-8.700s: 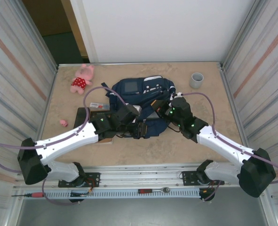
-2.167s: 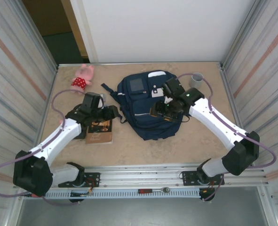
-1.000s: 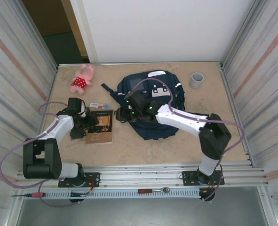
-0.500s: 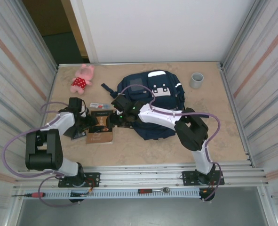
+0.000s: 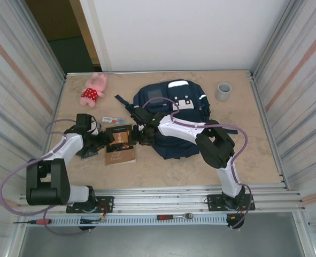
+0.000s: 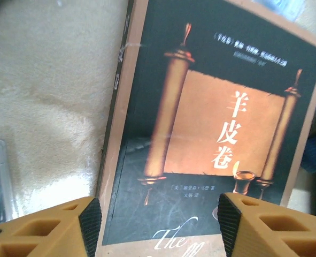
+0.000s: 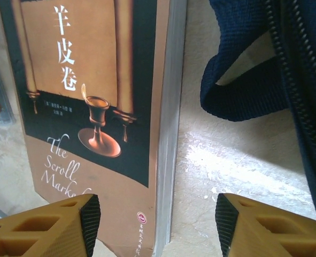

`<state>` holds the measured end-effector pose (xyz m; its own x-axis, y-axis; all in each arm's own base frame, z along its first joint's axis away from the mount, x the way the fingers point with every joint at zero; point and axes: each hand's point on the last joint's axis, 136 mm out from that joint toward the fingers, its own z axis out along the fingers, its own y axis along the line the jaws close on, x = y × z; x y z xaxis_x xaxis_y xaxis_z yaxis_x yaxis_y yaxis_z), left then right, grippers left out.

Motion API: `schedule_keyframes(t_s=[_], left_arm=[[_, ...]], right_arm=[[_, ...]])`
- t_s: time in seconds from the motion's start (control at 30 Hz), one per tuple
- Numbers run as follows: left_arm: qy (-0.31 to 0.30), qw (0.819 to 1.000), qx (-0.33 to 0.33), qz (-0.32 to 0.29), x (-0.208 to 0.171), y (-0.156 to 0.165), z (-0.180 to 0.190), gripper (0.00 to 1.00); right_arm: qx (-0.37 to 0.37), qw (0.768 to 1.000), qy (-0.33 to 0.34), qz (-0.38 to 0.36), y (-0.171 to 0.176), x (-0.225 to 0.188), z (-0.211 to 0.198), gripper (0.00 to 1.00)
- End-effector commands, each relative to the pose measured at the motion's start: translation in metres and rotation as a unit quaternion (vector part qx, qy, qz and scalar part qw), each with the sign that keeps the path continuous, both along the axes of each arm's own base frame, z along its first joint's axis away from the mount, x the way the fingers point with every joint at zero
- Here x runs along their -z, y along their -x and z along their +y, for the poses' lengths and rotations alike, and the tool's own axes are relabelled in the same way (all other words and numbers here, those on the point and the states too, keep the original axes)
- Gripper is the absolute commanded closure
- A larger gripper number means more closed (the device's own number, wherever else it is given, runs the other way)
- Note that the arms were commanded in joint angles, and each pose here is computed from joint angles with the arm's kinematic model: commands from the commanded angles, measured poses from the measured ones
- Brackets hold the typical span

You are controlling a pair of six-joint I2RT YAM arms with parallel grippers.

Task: Pack the student bag

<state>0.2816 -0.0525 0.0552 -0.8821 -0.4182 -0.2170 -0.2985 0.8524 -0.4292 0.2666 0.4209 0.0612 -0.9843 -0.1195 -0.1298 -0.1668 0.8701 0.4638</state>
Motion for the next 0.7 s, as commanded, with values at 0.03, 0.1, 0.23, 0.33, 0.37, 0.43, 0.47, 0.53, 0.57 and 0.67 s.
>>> schedule_keyframes(t_s=[0.03,0.1,0.23,0.33,0.37,0.43,0.47,0.53,0.57,0.67], left_arm=[[-0.019,0.999,-0.017,0.030,0.012,0.013,0.009,0.38],[-0.015,0.999,-0.014,0.040,0.017,0.014,0.007,0.39],[-0.005,0.999,-0.011,0.052,0.025,0.016,0.004,0.40],[-0.002,0.999,-0.011,0.053,0.026,0.017,0.003,0.41],[-0.002,0.998,-0.011,0.054,0.027,0.017,0.003,0.41],[-0.003,0.998,-0.012,0.054,0.027,0.017,0.003,0.40],[-0.003,0.998,-0.013,0.055,0.027,0.018,0.003,0.40],[-0.005,0.998,-0.015,0.059,0.029,0.019,0.004,0.40],[-0.004,0.998,-0.015,0.061,0.030,0.019,0.004,0.40],[0.005,0.998,-0.015,0.066,0.034,0.021,0.001,0.40]], right_arm=[[-0.029,0.998,0.022,0.042,0.018,0.024,0.004,0.45],[-0.036,0.998,0.018,0.051,0.019,0.027,0.009,0.49],[-0.032,0.997,0.032,0.055,0.016,0.041,0.008,0.59],[-0.022,0.996,0.048,0.069,0.014,0.058,0.001,0.73],[-0.019,0.996,0.053,0.075,0.013,0.062,-0.002,0.76],[-0.010,0.994,0.069,0.082,0.012,0.071,-0.010,0.86],[-0.006,0.994,0.075,0.082,0.011,0.073,-0.015,0.91],[0.002,0.993,0.082,0.089,0.011,0.079,-0.023,1.00],[0.003,0.992,0.082,0.093,0.011,0.080,-0.024,1.00],[0.014,0.992,0.073,0.106,0.012,0.084,-0.028,1.00]])
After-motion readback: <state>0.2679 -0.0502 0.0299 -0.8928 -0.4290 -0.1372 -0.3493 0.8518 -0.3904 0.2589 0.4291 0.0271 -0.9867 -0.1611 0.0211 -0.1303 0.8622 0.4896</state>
